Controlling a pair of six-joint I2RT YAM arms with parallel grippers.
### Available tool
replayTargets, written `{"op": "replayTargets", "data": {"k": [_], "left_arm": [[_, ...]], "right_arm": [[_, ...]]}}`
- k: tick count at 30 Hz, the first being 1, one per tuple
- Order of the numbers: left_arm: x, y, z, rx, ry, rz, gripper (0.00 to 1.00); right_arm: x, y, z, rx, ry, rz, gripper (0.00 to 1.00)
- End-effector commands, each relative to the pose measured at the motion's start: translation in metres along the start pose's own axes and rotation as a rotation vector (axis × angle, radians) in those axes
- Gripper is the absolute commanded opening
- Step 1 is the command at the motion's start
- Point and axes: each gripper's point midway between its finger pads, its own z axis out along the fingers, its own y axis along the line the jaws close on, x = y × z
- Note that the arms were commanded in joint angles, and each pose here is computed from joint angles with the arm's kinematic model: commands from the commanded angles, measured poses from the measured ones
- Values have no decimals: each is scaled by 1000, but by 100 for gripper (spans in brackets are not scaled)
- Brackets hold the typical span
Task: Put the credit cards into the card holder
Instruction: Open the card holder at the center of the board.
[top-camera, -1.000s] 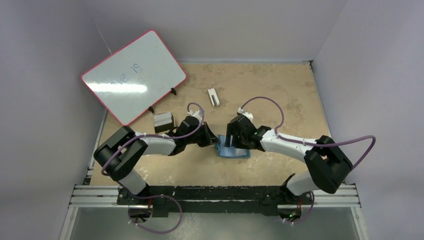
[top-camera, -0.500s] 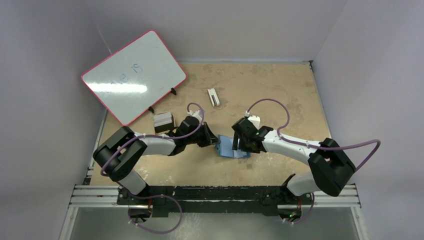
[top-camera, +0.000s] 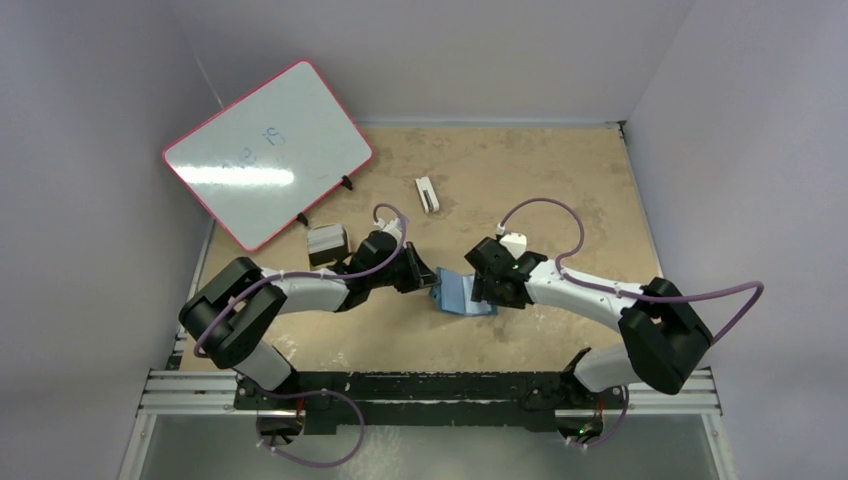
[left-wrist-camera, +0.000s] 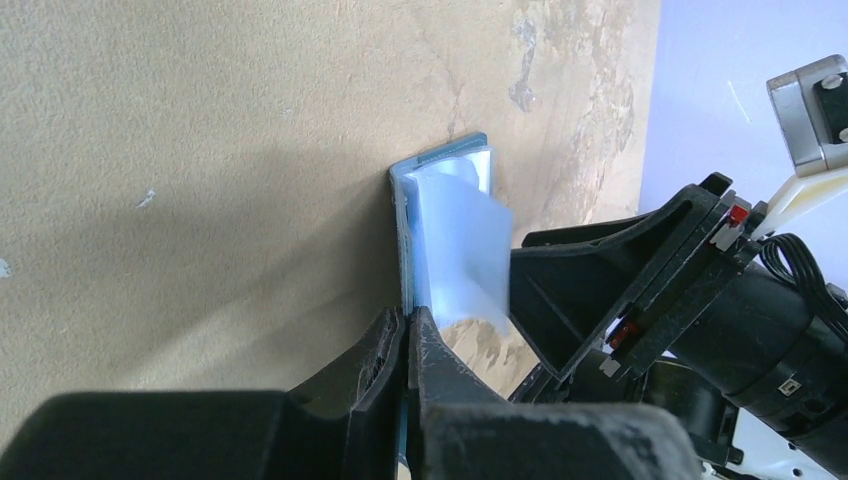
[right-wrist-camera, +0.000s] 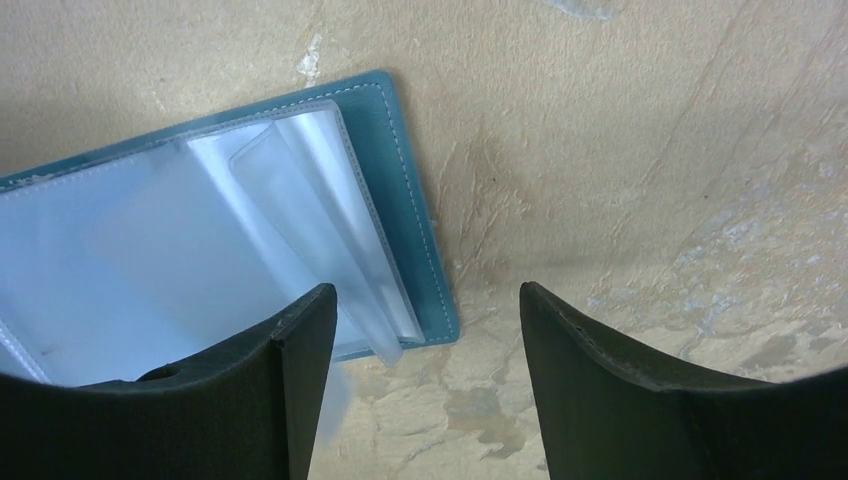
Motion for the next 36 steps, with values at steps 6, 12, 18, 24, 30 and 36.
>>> {"op": "replayTargets", "data": {"k": [6,12,18,24,30,36], "left_arm": [[-9,-20,-4,32,-16,43,21],[-9,-28,-2,55,-3,66,35],[-6,-22,8,40,10,67,40],[-6,-21,15,31,2,56,33],[-13,-23,13,-30,-2,69,0],[-21,-29,0,-100,-10,93,0]], "right_arm": [[-12,13,-4,-70,-56,28,68],[-9,15,1,-68,-43,18,68],[-7,15,3,-66,-37,25,67],[-13,15,-5,-68,-49,33,67],[-11,10,-8,-52,-42,38,68],[-32,19,-30,-105,-92,46,68]]}}
